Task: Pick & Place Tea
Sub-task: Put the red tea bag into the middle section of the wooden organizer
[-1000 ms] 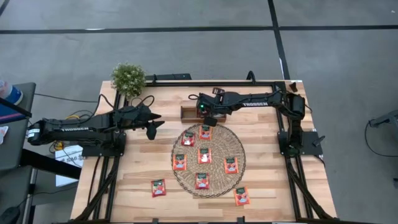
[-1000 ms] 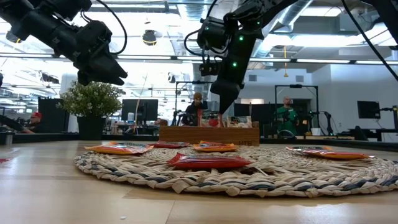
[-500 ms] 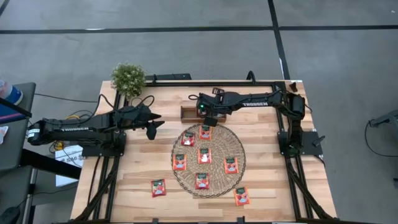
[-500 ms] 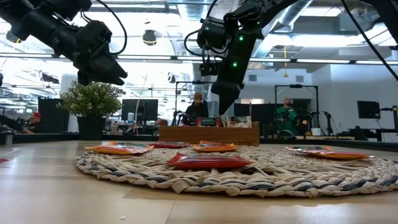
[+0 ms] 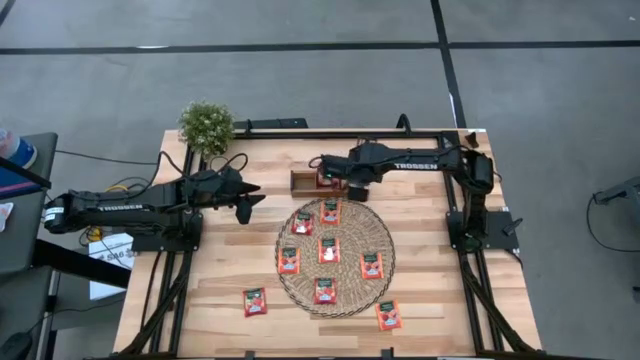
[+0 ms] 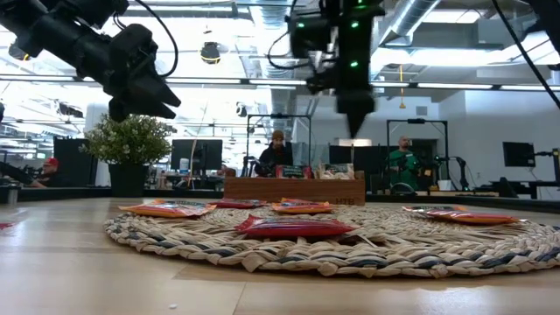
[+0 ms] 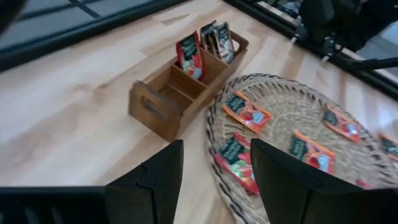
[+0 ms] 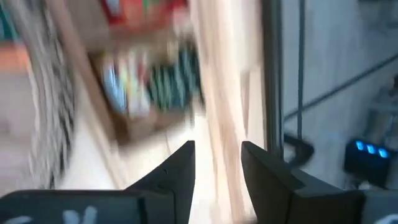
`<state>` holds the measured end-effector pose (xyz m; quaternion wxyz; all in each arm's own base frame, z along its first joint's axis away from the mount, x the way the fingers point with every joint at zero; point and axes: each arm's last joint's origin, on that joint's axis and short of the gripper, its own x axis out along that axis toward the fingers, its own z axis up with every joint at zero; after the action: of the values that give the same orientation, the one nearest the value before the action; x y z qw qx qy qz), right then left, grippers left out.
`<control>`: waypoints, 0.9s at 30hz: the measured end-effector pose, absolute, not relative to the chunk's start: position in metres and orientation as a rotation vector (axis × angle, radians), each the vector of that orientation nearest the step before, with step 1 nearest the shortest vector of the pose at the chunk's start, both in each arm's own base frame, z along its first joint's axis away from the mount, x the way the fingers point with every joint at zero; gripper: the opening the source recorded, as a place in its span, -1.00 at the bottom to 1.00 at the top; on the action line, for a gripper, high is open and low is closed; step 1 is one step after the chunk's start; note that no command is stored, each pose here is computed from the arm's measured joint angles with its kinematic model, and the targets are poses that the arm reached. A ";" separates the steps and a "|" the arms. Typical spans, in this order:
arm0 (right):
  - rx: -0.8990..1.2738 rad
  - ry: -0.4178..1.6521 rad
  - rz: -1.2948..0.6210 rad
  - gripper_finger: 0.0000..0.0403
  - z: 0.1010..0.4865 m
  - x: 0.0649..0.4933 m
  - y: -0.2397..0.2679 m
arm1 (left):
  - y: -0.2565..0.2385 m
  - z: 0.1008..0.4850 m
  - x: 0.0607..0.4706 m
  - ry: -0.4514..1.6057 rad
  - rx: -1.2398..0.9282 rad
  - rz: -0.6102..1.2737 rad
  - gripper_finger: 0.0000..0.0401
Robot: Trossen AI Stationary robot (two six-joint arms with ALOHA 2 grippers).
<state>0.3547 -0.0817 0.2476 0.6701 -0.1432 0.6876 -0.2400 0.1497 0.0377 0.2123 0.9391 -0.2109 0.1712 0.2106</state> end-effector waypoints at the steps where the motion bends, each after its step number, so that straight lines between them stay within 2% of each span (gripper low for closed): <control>1: -0.323 1.579 -0.540 -0.42 0.249 0.349 -0.080 | 0.037 0.212 0.150 0.350 -0.441 0.422 -0.11; 4: -0.300 1.610 -0.551 -0.46 0.257 0.330 -0.074 | 0.037 0.212 0.150 0.355 -0.454 0.395 -0.11; 7: -0.258 1.546 -0.566 -0.47 0.272 0.309 -0.066 | 0.036 0.212 0.150 0.356 -0.456 0.386 -0.11; 16: -0.016 1.178 -0.725 -0.46 0.307 0.228 -0.042 | 0.038 0.217 0.169 0.254 -0.463 0.288 -0.11; 22: 0.136 1.000 -0.670 -0.46 0.290 0.187 -0.032 | 0.044 0.218 0.198 0.353 -0.406 0.252 -0.11; 27: 0.232 0.890 -0.549 -0.46 0.260 0.174 -0.027 | 0.051 0.221 0.232 0.474 -0.338 0.225 -0.11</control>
<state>0.1735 -0.0274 0.2599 0.8601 0.1105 0.4239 -0.2614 0.2321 0.0506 0.2206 0.9517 -0.1665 0.2330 0.1105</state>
